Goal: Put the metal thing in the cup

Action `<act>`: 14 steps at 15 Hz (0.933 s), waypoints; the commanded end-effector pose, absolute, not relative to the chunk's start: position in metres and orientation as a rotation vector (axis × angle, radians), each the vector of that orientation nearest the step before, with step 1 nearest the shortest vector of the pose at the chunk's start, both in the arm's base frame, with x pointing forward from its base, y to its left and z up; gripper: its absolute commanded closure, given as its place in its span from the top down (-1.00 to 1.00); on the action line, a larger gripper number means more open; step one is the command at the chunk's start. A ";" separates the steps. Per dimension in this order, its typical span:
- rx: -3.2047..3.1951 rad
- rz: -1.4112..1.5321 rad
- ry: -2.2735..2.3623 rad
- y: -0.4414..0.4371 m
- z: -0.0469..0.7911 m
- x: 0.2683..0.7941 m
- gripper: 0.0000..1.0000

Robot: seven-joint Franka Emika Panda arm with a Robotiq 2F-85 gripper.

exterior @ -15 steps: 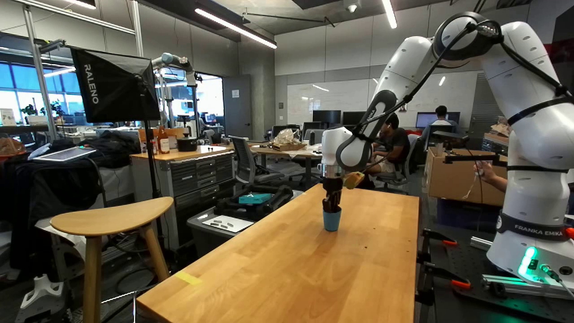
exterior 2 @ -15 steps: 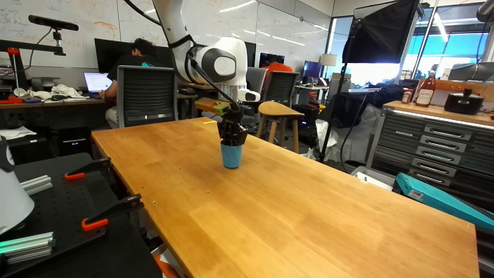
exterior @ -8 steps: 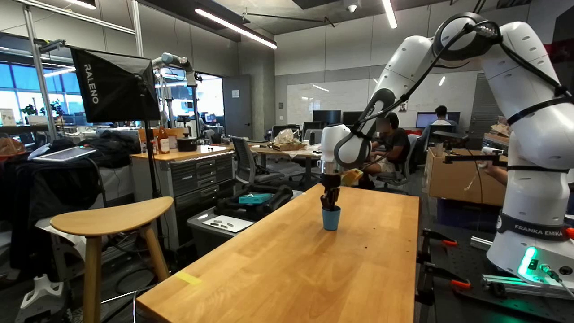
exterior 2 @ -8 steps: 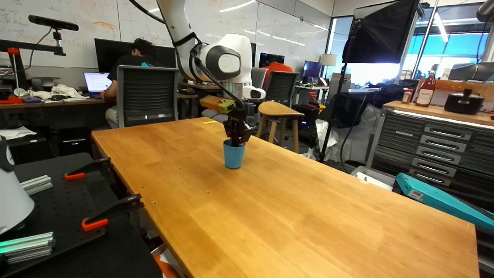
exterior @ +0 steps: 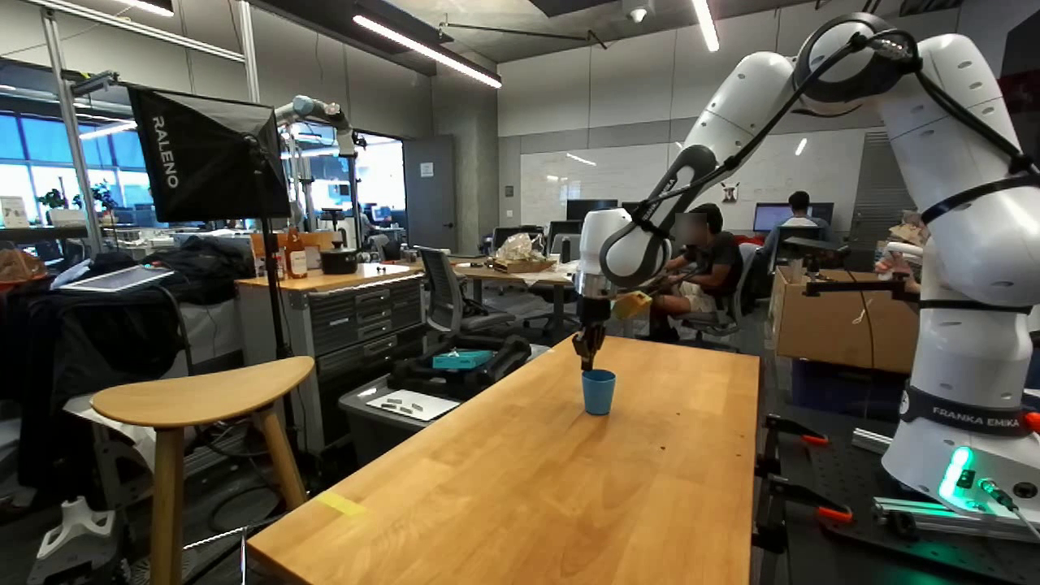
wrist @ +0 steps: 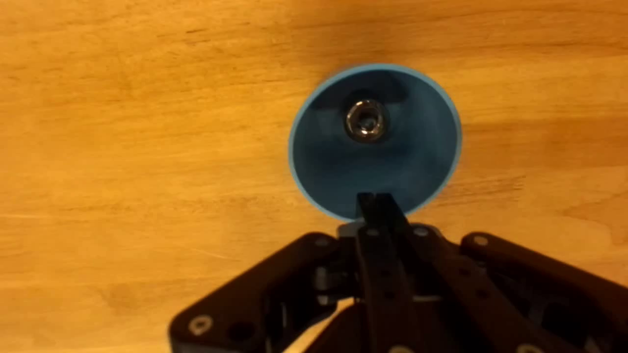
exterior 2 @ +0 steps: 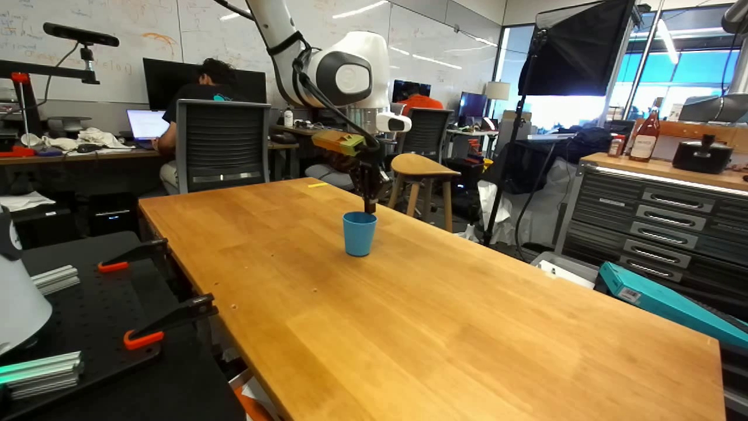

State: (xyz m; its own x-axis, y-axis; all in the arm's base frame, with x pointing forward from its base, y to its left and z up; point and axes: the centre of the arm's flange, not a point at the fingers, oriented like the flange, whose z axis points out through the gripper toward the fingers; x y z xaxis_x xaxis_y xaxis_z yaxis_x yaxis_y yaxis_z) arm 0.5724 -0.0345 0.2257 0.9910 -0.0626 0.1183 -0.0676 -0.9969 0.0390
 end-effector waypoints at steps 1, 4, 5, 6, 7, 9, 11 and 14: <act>3.137 0.219 -0.067 -0.033 0.270 0.576 -0.84; 3.122 0.221 -0.054 -0.040 0.290 0.575 -0.87; 3.120 0.201 -0.048 -0.042 0.294 0.573 -0.82; 3.128 0.167 -0.029 -0.043 0.297 0.573 -0.35; 3.133 0.148 -0.016 -0.044 0.301 0.571 -0.33; 3.127 0.115 0.021 -0.044 0.308 0.570 -0.21; 3.137 0.082 0.062 -0.045 0.312 0.569 0.10; 3.124 0.071 0.050 -0.041 0.299 0.567 0.05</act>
